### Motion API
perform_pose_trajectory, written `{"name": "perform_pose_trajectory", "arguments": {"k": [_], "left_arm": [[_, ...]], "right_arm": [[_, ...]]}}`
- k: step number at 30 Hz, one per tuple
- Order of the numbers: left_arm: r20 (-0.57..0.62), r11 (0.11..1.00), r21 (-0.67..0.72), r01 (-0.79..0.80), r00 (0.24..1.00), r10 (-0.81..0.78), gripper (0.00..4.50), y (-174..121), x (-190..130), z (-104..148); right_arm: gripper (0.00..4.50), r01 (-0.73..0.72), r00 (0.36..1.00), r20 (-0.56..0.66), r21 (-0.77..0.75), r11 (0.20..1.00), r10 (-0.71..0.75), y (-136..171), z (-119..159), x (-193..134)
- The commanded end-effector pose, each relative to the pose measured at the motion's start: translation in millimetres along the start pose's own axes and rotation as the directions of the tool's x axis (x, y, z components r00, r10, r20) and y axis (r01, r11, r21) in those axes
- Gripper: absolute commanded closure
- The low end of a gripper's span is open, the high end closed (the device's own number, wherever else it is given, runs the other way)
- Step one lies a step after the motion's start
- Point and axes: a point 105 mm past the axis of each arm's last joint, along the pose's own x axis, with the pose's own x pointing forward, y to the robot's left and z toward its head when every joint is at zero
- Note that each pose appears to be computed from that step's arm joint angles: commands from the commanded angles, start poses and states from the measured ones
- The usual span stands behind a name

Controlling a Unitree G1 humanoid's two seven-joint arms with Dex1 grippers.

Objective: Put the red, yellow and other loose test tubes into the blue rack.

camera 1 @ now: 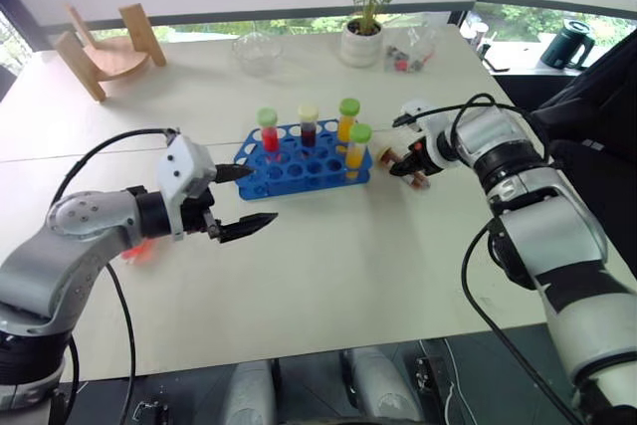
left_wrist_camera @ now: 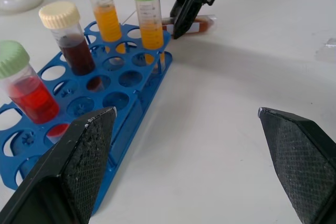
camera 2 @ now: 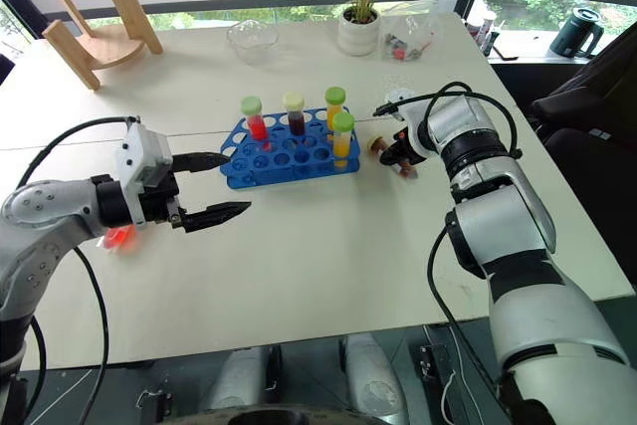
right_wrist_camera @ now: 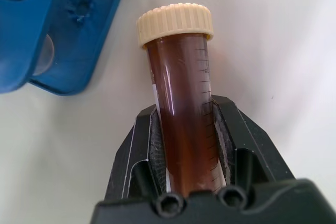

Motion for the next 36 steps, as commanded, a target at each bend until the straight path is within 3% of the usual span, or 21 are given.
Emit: {"name": "perform_pose_trajectory", "arguments": {"k": [1, 4, 6, 8, 10, 12, 16, 18, 24, 36], "left_arm": [[0.002, 0.999, 0.039, -0.007, 1.000, 0.007, 0.00, 2.9, -6.4, 6.4], [-0.009, 0.999, 0.038, -0.006, 1.000, 0.006, 0.00, 6.0, -10.7, 6.1], [-0.013, 0.999, 0.038, -0.005, 1.000, 0.005, 0.00, 8.3, -12.9, 6.7], [-0.017, 0.999, 0.035, -0.003, 1.000, 0.003, 0.00, 11.4, -14.9, 6.9], [-0.031, 0.999, 0.033, 0.007, 1.000, -0.006, 0.00, 13.7, -16.8, 7.0], [-0.049, 0.999, 0.034, 0.017, 0.999, -0.016, 0.00, 15.6, -19.7, 6.6], [-0.072, 0.999, 0.032, 0.022, 0.997, -0.019, 0.00, 19.9, -25.8, 9.1], [-0.089, 0.999, 0.038, 0.025, 0.996, -0.022, 0.00, 20.3, -28.3, 9.5], [-0.102, 0.999, 0.043, 0.020, 0.995, -0.016, 0.00, 20.0, -33.9, 12.9], [-0.111, 0.999, 0.039, 0.010, 0.994, -0.006, 0.00, 16.4, -34.6, 10.5]], "right_arm": [[3.65, -0.033, 0.991, 0.128, -0.069, 0.997, 0.042, 12.6, -8.0, -34.9], [3.65, -0.131, 0.942, 0.282, -0.182, 0.974, 0.179, 66.0, -18.9, -53.6], [3.65, -0.160, 0.863, 0.436, -0.241, 0.957, 0.254, 100.2, -12.6, -59.4], [3.65, -0.170, 0.762, 0.571, -0.278, 0.945, 0.305, 125.5, -2.2, -61.5], [3.65, -0.139, 0.619, 0.709, -0.325, 0.935, 0.339, 149.2, 13.0, -60.8], [3.65, -0.113, 0.520, 0.797, -0.293, 0.949, 0.308, 158.9, 25.4, -51.8], [3.65, -0.083, 0.264, 0.944, -0.181, 0.980, 0.197, 172.3, 55.2, -35.4], [3.65, -0.047, 0.214, 0.967, -0.134, 0.990, 0.141, 171.6, 62.1, -26.1], [3.65, 0.006, 0.164, 0.985, -0.050, 0.999, 0.049, 165.6, 72.0, -4.5], [3.65, 0.025, 0.171, 0.985, -0.007, 1.000, 0.003, 157.5, 78.9, 16.3]]}}
